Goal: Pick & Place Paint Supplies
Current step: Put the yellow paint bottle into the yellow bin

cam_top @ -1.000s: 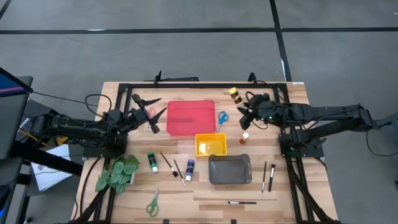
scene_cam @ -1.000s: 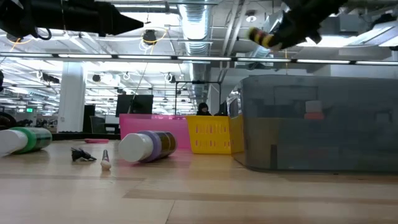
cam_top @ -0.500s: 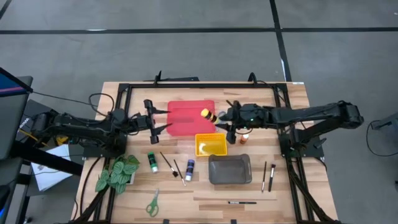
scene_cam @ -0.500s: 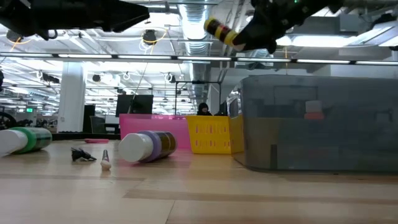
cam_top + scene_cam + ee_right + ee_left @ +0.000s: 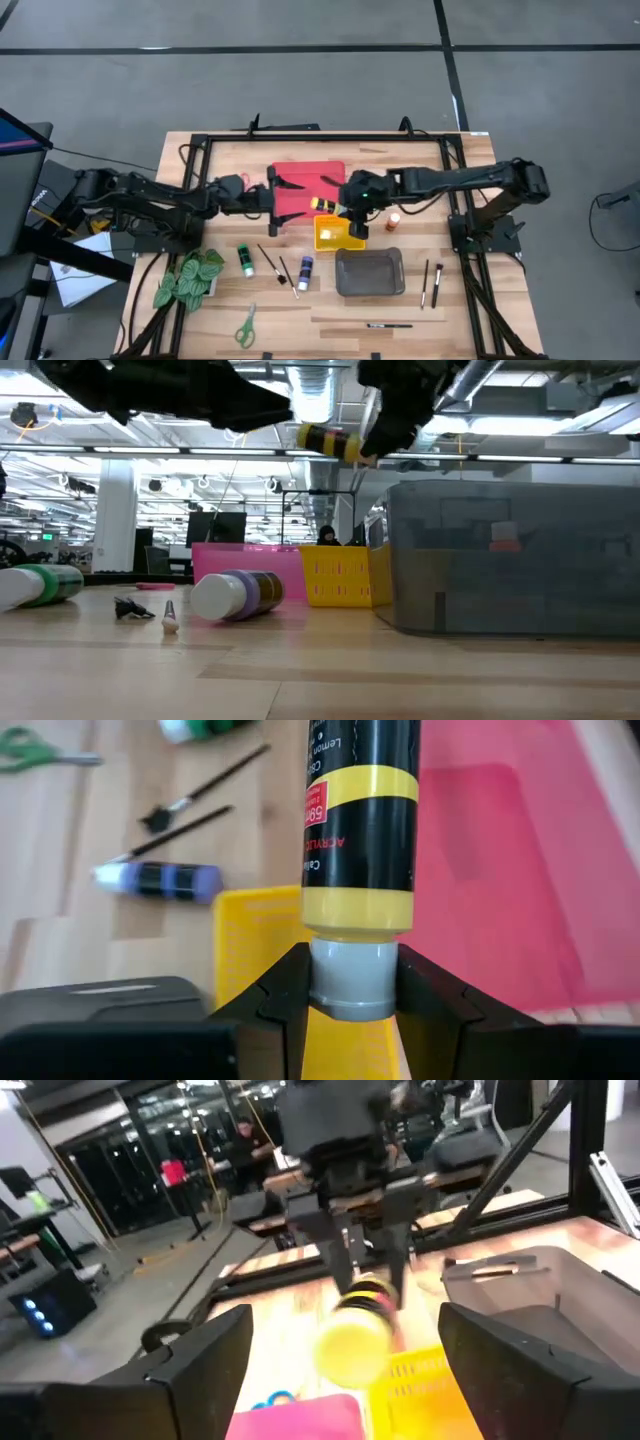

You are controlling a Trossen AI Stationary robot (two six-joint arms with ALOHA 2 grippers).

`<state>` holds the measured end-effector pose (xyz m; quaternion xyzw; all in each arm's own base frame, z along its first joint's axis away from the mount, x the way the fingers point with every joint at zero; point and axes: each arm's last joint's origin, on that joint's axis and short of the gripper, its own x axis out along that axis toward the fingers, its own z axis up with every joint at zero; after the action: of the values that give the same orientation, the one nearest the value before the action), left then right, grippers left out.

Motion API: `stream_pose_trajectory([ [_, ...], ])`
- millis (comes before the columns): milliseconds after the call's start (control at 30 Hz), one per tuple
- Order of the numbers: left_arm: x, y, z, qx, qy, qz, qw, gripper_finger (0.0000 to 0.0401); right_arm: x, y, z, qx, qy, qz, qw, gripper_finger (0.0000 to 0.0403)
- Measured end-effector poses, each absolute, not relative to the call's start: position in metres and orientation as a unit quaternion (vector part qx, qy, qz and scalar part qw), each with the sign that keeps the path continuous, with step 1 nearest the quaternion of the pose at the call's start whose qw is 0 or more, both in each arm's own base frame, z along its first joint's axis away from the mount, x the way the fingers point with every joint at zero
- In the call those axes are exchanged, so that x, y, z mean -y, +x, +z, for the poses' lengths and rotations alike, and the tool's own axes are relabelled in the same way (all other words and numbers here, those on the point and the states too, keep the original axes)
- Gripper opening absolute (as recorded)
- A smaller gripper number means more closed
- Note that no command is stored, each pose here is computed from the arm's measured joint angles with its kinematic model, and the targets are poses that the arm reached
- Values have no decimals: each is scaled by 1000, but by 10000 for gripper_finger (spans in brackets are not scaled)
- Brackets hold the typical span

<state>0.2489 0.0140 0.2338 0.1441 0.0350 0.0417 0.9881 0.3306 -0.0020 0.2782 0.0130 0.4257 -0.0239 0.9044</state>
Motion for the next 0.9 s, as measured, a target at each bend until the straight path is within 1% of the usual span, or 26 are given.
stream_pose_trajectory([
  [100, -13, 253, 234, -49, 128, 17, 990, 322, -3, 339, 283, -454, -6, -7, 891, 109],
  [300, -11, 255, 238, -55, 104, -19, 993, 324, -5, 357, 293, -474, -35, 9, 880, 109],
  [400, -11, 254, 235, -68, 96, -21, 993, 324, -2, 362, 294, -489, -41, -2, 871, 109],
  [600, -11, 254, 234, -75, 95, -19, 992, 324, 5, 365, 305, -470, -39, -15, 882, 109],
  [733, -12, 254, 234, -75, 97, 2, 992, 324, 8, 365, 314, -453, -38, -20, 891, 109],
  [900, -15, 254, 234, -75, 99, 12, 992, 323, 8, 365, 316, -452, -40, -19, 891, 109],
])
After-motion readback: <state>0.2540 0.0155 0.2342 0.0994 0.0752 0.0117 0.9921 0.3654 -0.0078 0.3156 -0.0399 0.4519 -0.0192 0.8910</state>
